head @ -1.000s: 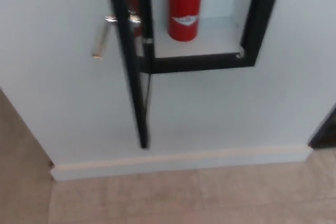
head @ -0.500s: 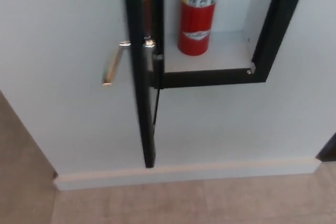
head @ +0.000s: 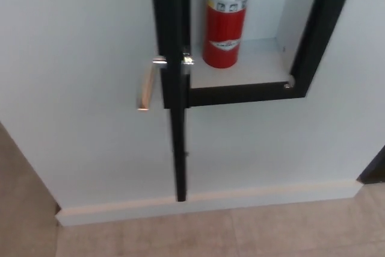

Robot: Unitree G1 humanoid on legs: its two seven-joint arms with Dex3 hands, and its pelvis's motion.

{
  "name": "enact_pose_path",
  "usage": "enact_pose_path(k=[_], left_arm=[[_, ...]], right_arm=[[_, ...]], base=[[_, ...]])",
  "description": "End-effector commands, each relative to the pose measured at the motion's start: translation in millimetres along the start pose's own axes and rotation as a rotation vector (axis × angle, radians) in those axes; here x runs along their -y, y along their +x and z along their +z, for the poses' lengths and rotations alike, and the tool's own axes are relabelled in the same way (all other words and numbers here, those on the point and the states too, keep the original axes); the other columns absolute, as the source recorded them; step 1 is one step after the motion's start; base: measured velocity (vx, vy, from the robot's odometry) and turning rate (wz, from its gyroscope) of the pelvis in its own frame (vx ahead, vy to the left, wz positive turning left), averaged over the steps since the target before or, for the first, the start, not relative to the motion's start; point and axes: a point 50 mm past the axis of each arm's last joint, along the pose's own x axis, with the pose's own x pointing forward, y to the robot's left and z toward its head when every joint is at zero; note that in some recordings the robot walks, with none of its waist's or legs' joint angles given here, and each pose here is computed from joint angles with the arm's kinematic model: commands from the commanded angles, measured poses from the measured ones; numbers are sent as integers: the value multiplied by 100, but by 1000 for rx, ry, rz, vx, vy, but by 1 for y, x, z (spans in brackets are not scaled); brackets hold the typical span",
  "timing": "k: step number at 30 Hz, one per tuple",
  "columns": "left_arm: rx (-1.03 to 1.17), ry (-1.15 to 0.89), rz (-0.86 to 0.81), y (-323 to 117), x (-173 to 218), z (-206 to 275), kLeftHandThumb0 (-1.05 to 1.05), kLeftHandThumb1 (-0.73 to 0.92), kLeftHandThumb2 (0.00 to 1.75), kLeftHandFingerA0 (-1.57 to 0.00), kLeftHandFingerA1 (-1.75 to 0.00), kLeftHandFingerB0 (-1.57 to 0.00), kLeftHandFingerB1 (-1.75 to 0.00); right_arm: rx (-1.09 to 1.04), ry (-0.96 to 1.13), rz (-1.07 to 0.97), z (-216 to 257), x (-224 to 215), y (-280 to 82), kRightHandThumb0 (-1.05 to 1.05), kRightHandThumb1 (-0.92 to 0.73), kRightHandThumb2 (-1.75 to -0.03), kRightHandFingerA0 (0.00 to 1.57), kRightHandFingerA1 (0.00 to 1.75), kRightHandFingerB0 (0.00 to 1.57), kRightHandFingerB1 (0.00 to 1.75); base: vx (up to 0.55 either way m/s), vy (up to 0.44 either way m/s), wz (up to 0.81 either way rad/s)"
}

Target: The robot wallks towards the fire extinguisher and uses its left hand to push the door to the right and close it

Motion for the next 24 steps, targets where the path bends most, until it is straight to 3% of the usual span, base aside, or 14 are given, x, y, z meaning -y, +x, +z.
enact_pose_path(k=[1, 4, 5, 10, 11, 12, 13, 14, 15, 16, 17, 18, 19, 24], left_arm=[[27, 23, 11, -1, -7, 5, -56, 34, 73, -25, -56, -25, -46], [20, 5, 14, -1, -6, 4, -56, 34, 72, -27, -55, -26, -46], [17, 16, 18, -1, -6, 3, -56, 43, 54, -30, -49, -32, -35], [13, 58, 26, -1, -6, 3, -58, 43, 54, -31, -50, -33, -36], [18, 45, 19, -1, -6, 1, -61, 34, 73, -27, -56, -27, -46], [19, 40, 17, -2, -6, 1, -61, 34, 73, -27, -56, -27, -46], [14, 26, 16, -1, -6, 1, -56, 42, 54, -29, -50, -32, -36], [12, 23, 16, -1, -6, 1, -56, 42, 54, -29, -50, -32, -36], [13, 23, 17, -2, -7, 0, -58, 34, 72, -26, -54, -27, -45], [13, 23, 17, -2, -7, 0, -58, 34, 72, -26, -54, -27, -45], [12, 23, 18, -2, -7, 0, -54, 42, 54, -30, -49, -33, -36], [11, 23, 19, -2, -8, 0, -54, 42, 54, -30, -49, -33, -36], [12, 31, 18, -1, -8, 1, -57, 34, 72, -27, -55, -27, -46], [26, -2, 7, 0, -8, 7, -52, 33, 69, -26, -52, -26, -45]], right_arm=[[3, 16, -7, 1, 2, 0, -64, -38, -74, 28, 58, 8, 42], [23, -5, -6, 6, 5, 2, -63, -38, -73, 19, 56, 8, 42], [26, -10, -6, 7, 5, 2, -64, -39, -73, 17, 53, 8, 41], [29, -16, -10, 10, 7, 2, -64, -39, -73, 18, 54, 8, 41], [41, -29, -10, 10, 7, 2, -65, -39, -75, 26, 58, 7, 41], [45, -32, -10, 10, 7, 2, -65, -39, -75, 26, 58, 7, 41], [45, -24, -10, 11, 7, 3, -65, -38, -74, 20, 55, 7, 42], [44, -21, -10, 11, 7, 3, -65, -38, -74, 20, 55, 7, 42], [52, -18, -7, 12, 7, 3, -67, -38, -75, 20, 55, 7, 42], [54, -17, -6, 12, 7, 3, -67, -38, -75, 20, 55, 7, 42], [53, -28, -6, 12, 6, 3, -67, -39, -75, 20, 56, 7, 42], [50, -42, -7, 12, 5, 3, -67, -39, -75, 20, 56, 7, 42], [48, -38, -5, 12, 5, 3, -66, -38, -74, 16, 53, 8, 41], [46, -42, -10, 13, 5, 3, -65, -39, -74, 19, 55, 7, 42]], base=[[-21, 110, -3], [85, 64, 5], [67, 0, 11], [17, -49, 4], [18, -93, 2], [12, -92, 4], [11, -91, 5], [0, 0, 0], [0, 0, 0], [0, 0, 0], [0, 0, 0], [0, 0, 0], [0, 0, 0], [0, 0, 0]])
